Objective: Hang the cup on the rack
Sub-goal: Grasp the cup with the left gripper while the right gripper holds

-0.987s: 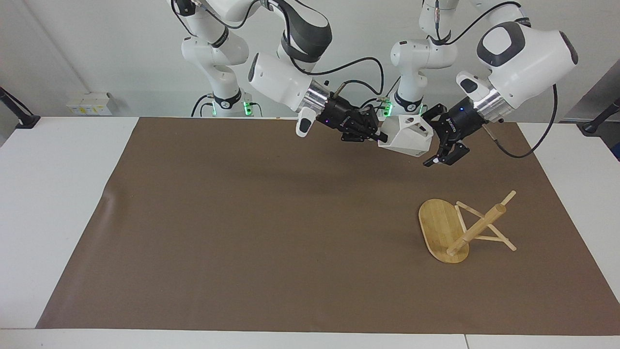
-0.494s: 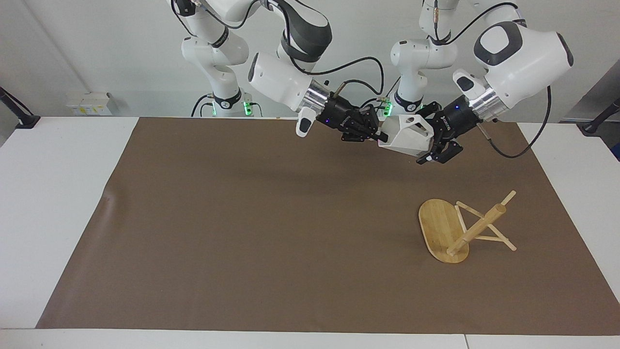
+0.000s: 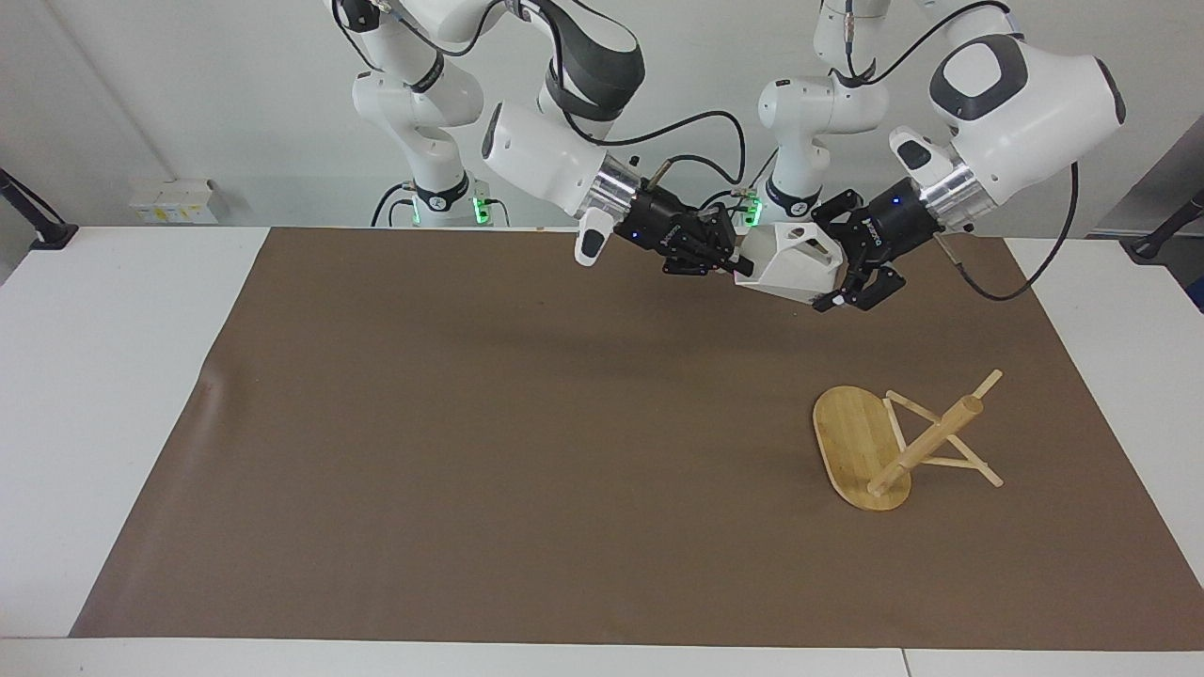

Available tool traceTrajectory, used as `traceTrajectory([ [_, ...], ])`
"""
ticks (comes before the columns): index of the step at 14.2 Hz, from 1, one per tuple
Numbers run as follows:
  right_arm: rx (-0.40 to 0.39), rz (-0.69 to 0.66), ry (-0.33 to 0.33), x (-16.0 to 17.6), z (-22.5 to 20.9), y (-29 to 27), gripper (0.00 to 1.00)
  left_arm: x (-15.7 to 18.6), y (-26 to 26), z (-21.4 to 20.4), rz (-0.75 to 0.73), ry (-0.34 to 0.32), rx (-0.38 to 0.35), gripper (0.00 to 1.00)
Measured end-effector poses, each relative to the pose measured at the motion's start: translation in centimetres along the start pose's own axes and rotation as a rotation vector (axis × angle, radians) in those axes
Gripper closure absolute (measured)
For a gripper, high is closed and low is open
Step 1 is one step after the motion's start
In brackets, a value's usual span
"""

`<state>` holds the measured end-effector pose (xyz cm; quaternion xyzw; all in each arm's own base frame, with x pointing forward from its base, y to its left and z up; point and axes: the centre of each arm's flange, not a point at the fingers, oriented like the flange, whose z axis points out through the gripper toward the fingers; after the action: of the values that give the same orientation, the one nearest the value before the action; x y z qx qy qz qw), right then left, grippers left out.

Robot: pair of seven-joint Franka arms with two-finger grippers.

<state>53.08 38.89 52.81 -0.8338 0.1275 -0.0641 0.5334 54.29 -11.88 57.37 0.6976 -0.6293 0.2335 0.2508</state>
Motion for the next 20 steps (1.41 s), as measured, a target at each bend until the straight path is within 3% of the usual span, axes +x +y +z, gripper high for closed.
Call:
traceTrajectory([
  [11,0.000,0.000,0.000,-0.01,0.02,0.00,0.96,0.82,0.32,-0.50,0.002,0.036,0.012,0.02],
  [12,0.000,0.000,-0.002,-0.05,0.04,0.00,0.96,0.84,0.26,-0.53,0.001,0.036,0.018,0.07],
  [14,-0.001,0.000,-0.004,-0.07,0.08,0.03,0.96,0.73,0.16,-0.70,-0.004,0.037,0.026,0.26],
  [20,-0.001,0.001,-0.003,-0.01,0.05,0.06,0.96,0.76,0.18,-0.64,-0.019,0.037,0.024,0.26],
])
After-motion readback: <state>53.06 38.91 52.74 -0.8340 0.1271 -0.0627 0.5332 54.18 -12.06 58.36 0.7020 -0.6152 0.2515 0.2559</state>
